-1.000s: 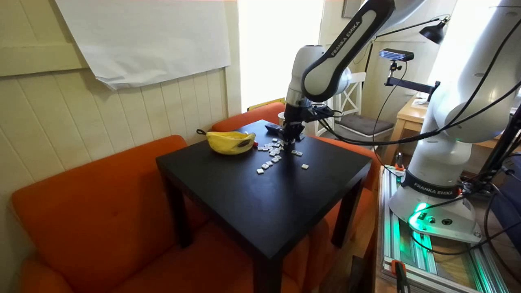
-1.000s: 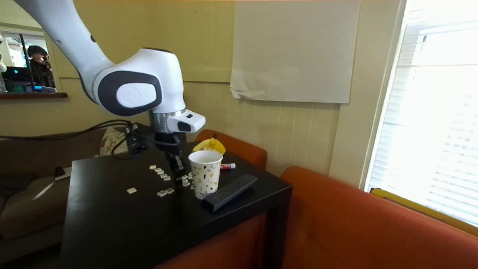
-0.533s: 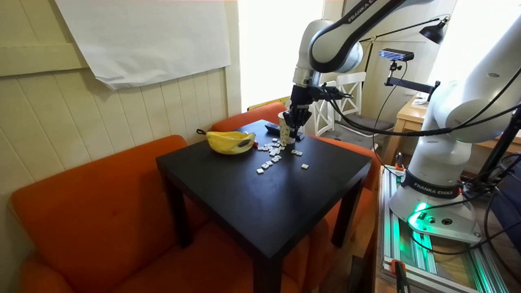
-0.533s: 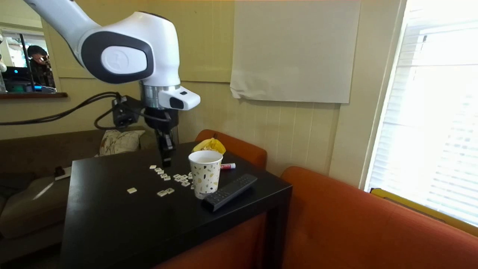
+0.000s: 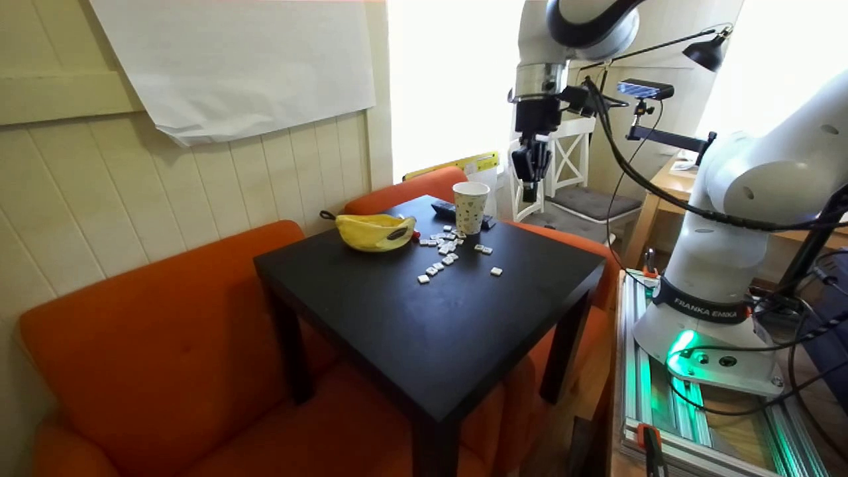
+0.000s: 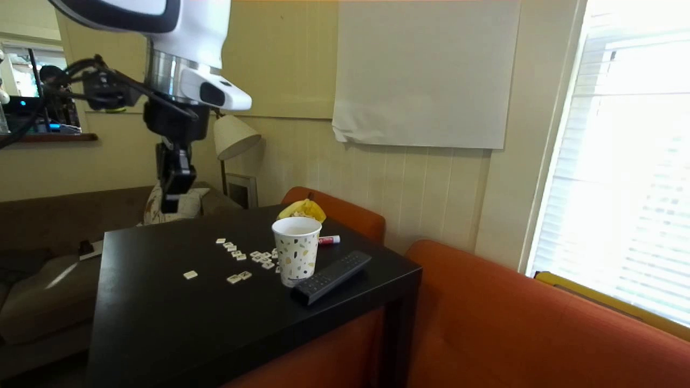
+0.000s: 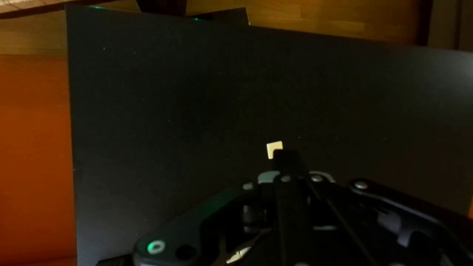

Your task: Push some of the letter blocks forward

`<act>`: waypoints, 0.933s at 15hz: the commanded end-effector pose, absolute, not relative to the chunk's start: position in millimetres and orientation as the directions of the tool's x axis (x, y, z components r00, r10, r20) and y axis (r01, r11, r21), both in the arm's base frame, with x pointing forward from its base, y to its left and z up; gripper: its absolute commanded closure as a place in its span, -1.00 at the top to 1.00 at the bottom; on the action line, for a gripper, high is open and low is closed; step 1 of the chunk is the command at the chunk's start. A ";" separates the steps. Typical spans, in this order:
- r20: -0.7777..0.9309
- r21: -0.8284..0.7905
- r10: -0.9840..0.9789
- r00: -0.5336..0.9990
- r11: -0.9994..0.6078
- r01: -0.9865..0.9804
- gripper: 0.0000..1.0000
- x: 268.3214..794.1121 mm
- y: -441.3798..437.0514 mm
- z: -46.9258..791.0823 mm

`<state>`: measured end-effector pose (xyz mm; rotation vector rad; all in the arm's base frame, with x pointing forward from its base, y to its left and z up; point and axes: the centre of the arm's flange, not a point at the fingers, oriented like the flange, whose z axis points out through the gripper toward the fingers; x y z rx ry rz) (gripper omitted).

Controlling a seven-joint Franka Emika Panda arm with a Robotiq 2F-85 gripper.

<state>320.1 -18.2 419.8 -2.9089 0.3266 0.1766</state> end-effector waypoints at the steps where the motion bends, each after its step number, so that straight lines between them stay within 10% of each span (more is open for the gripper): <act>1: -0.096 -0.227 -0.145 0.985 -0.960 -0.164 -0.48 278.2 -34.8 474.2; 14: 0.347 -0.150 -0.055 0.936 -0.989 -0.003 1.00 218.6 -72.1 577.9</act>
